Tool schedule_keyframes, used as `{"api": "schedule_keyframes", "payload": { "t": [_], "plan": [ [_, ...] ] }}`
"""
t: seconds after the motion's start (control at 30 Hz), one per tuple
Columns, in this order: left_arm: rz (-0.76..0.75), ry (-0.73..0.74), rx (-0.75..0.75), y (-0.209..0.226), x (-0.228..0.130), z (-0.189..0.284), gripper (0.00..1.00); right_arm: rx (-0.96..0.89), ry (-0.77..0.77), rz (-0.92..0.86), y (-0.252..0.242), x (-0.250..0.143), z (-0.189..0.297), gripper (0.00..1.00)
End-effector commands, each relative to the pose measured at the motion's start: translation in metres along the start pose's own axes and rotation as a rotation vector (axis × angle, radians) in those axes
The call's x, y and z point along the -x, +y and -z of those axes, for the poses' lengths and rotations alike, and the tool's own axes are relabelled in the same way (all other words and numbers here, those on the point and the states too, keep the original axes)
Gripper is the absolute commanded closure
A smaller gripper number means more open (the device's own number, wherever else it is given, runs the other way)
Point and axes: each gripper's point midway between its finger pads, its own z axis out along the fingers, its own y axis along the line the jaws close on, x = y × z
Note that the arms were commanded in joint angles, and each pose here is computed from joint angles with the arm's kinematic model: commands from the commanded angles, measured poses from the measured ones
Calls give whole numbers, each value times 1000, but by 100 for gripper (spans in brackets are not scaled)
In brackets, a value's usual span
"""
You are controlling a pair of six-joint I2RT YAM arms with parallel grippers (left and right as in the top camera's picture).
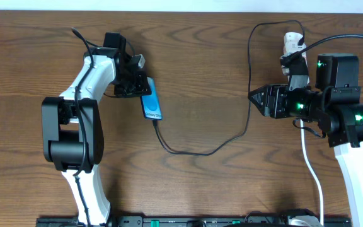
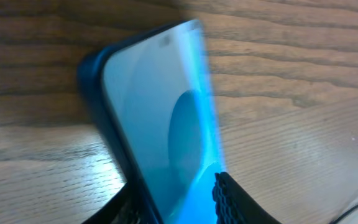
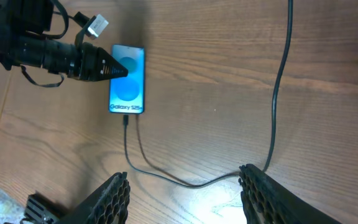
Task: Plug charger to phone and switch on socket
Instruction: 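Lower the phone flat onto the table with the left gripper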
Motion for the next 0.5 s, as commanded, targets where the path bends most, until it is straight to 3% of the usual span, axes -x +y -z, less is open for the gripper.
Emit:
{"api": "schedule_keyframes", "payload": {
  "t": [0.0,0.47],
  "plan": [
    [-8,-12,42,6,3,4,64,-17,-19,21,-1,5,5,44],
    [-8,-14,60,9,3,5,64,-23,-16,27,-2,5,5,44]
  ]
}}
